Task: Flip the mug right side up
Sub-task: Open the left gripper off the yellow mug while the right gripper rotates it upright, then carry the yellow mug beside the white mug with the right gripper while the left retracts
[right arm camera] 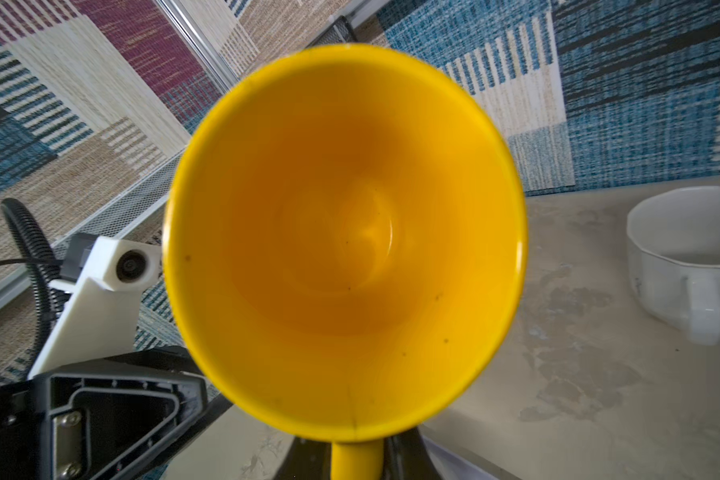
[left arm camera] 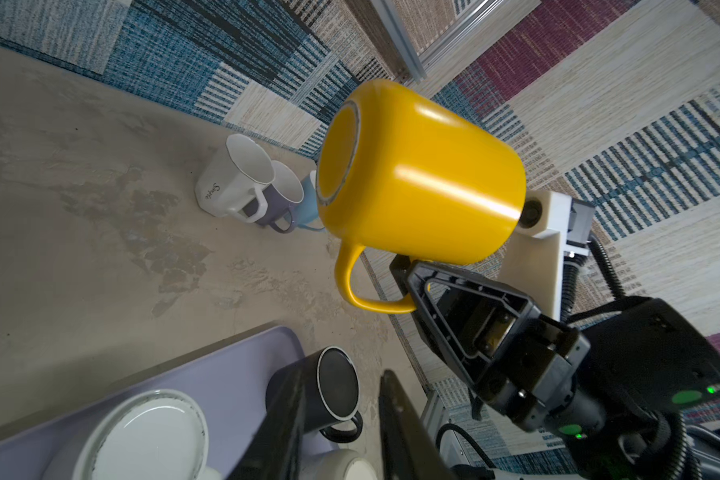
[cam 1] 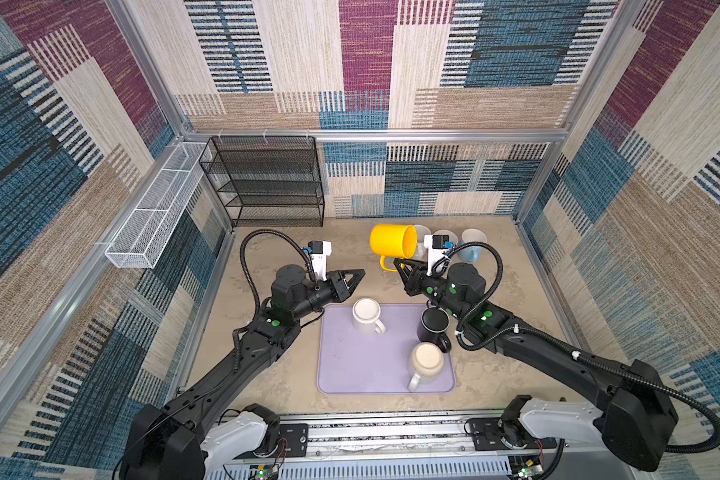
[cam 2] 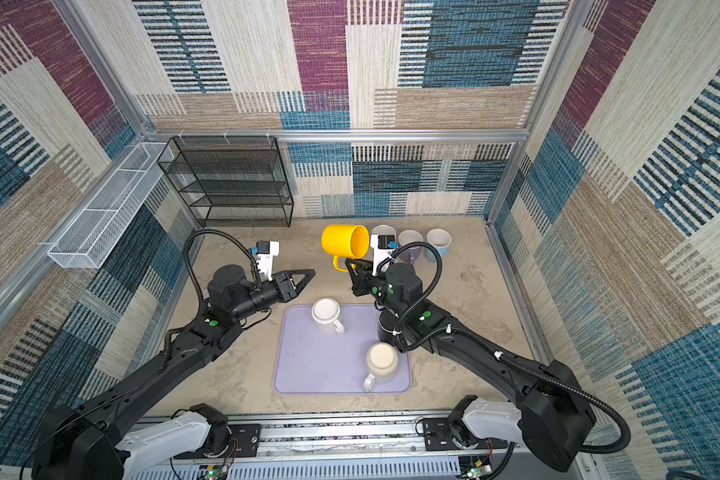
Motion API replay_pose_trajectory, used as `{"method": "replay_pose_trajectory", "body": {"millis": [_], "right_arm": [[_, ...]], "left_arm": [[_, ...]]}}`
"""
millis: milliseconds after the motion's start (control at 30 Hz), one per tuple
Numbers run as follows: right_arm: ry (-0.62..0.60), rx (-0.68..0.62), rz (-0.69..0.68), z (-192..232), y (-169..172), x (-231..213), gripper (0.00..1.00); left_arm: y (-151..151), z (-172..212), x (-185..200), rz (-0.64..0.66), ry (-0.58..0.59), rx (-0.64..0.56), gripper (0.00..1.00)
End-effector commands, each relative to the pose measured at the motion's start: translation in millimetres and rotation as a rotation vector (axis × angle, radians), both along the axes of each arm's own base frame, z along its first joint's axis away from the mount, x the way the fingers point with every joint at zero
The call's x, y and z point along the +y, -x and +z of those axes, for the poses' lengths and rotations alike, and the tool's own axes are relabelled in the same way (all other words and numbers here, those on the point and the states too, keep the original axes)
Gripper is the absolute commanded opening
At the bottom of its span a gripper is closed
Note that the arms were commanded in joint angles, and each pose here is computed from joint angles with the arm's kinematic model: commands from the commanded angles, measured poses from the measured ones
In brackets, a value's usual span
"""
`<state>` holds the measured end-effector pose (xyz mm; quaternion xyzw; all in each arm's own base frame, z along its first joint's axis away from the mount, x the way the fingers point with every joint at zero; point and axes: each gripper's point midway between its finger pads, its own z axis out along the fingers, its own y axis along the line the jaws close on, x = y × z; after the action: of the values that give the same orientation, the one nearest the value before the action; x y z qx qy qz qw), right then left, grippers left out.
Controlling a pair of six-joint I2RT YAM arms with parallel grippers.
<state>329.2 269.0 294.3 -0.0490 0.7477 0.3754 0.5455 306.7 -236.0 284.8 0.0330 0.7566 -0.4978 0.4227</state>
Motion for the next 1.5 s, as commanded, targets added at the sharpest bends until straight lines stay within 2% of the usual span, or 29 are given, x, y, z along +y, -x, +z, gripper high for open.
{"method": "replay_pose_trajectory", "body": {"millis": [0, 233, 467, 633, 933, 1267, 1467], "right_arm": [[0.047, -0.042, -0.085, 11.6, -10.7, -11.6, 0.00], [0.215, 0.028, -0.153, -3.6, -32.2, -22.7, 0.00], [0.300, 0.120, -0.179, -16.7, -58.6, -35.0, 0.00], [0.350, 0.195, -0.204, -28.6, -76.2, -39.8, 0.00], [0.455, 0.309, -0.210, -58.9, -102.8, -38.8, 0.00], [0.587, 0.403, -0.273, -94.7, -133.8, -40.7, 0.00], [0.645, 0.424, -0.288, -99.0, -152.7, -35.8, 0.00]], "left_arm": [[-4.9, -11.5, 8.7, 0.065, -0.098, 0.008, 0.30], [-10.9, -38.5, 29.6, 0.192, -0.248, 0.078, 0.28], [-9.8, -46.2, 41.9, 0.273, -0.404, 0.090, 0.27], [-7.9, -45.2, 43.8, 0.318, -0.557, 0.077, 0.26], [-5.8, -41.7, 38.0, 0.322, -0.641, 0.059, 0.26], [-2.7, -45.3, 31.2, 0.279, -0.659, 0.073, 0.26], [-0.7, -58.4, 26.1, 0.233, -0.718, 0.103, 0.26]]}}
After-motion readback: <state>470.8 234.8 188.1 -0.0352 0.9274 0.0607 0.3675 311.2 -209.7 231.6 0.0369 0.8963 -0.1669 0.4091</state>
